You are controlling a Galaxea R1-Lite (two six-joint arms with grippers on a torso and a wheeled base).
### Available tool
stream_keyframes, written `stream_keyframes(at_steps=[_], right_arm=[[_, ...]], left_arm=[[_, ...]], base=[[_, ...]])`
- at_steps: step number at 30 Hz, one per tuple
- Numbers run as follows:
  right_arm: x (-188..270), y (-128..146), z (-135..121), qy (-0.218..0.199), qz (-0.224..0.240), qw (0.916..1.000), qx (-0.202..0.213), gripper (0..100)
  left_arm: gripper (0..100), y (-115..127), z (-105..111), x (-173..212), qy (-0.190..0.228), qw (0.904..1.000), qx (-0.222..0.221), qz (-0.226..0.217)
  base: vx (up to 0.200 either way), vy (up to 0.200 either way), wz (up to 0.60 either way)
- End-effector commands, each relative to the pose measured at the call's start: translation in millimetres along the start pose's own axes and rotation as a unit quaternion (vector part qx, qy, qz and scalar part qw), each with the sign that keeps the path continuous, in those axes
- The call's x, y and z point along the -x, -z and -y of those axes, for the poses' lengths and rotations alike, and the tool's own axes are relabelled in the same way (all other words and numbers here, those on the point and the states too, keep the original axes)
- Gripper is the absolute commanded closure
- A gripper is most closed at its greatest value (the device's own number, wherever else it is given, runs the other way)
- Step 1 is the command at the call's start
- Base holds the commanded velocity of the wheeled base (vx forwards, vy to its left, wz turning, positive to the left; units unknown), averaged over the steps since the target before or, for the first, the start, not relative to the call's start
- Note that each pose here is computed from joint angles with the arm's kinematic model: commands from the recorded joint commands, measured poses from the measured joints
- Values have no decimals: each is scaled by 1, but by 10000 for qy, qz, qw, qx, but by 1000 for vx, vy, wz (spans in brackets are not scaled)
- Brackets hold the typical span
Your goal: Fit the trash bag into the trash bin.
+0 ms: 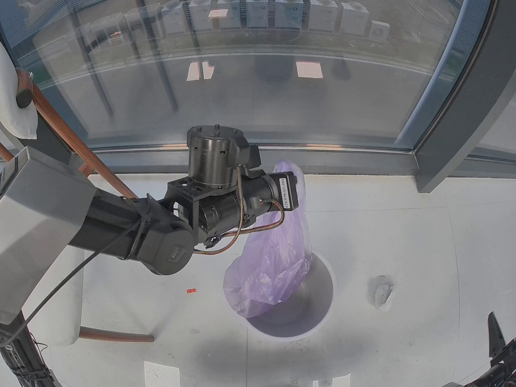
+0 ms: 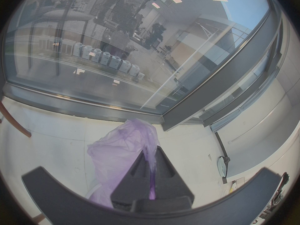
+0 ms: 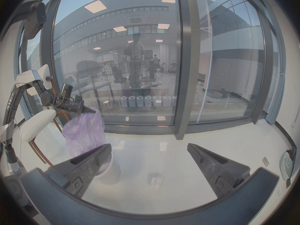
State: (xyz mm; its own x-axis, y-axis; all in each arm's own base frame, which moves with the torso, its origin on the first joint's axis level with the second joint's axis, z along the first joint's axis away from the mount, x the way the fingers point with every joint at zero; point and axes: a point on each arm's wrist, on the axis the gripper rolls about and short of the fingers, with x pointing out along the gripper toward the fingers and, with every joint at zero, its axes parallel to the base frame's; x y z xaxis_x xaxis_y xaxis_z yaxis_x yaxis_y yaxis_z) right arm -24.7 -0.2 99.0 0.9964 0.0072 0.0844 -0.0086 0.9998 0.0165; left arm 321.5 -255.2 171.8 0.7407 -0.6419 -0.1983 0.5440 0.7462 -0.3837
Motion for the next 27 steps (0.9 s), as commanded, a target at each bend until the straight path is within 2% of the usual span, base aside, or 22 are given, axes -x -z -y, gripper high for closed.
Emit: stream_keyframes(at_steps=[1, 2, 3, 4, 6, 7, 9, 12, 14, 17, 19, 23, 24, 25, 26, 27], right_arm=[[-47, -82, -5, -1025, -338, 9933, -422, 0], [-49, -83, -5, -1092, -347, 9923, -479, 0], [-63, -88, -11, -1418, -703, 9843, -786, 0], [-75, -88, -16, -1600, -1030, 9774, -925, 0], [-80, -88, -18, -1656, -1147, 9746, -982, 0], [-98, -90, -28, -1722, -1584, 9636, -1294, 0], [-119, -105, -36, -1722, -1709, 9576, -1554, 0], [-161, -105, -54, -1596, -2248, 9425, -1888, 0], [-179, -110, -62, -1608, -2371, 9356, -2063, 0], [-198, -120, -83, -1960, -2551, 9207, -2208, 0], [-205, -124, -101, -2162, -2777, 9083, -2261, 0], [-206, -125, -133, -2347, -3694, 8707, -2243, 0], [-206, -125, -134, -2345, -3741, 8690, -2234, 0], [-200, -125, -142, -2387, -4067, 8550, -2157, 0], [-195, -124, -151, -2366, -4445, 8393, -2050, 0], [-194, -123, -155, -2331, -4639, 8311, -1995, 0]], left_arm=[[100, 11, 10, 36, 44, 10000, -42, -67], [100, 12, 11, 36, 48, 9999, -45, -77], [100, 17, 17, 39, 70, 9998, -82, -137], [100, 19, 21, 42, 87, 9998, -105, -152], [100, 20, 23, 43, 102, 9997, -119, -174], [100, 31, 28, 51, 114, 9990, -219, -360], [100, 47, 27, 62, 119, 9964, -556, -624], [100, 67, 18, 74, 123, 9851, -1394, -995], [100, 68, 17, 81, 165, 9789, -1758, -1031], [100, 68, 22, 85, 291, 9687, -2246, -1013], [100, 71, 26, 87, 457, 9571, -2656, -1065], [100, 78, 29, 88, 743, 9176, -3741, -1119], [100, 77, 29, 89, 755, 9157, -3785, -1116], [100, 79, 32, 89, 828, 8979, -4167, -1152], [100, 80, 33, 89, 883, 8759, -4576, -1250], [100, 80, 33, 89, 917, 8607, -4832, -1315]], base=[[0, 0, 0], [0, 0, 0], [0, 0, 0], [0, 0, 0], [0, 0, 0], [0, 0, 0], [0, 0, 0], [0, 0, 0], [0, 0, 0], [0, 0, 0], [0, 0, 0], [0, 0, 0], [0, 0, 0], [0, 0, 0], [0, 0, 0], [0, 0, 0]])
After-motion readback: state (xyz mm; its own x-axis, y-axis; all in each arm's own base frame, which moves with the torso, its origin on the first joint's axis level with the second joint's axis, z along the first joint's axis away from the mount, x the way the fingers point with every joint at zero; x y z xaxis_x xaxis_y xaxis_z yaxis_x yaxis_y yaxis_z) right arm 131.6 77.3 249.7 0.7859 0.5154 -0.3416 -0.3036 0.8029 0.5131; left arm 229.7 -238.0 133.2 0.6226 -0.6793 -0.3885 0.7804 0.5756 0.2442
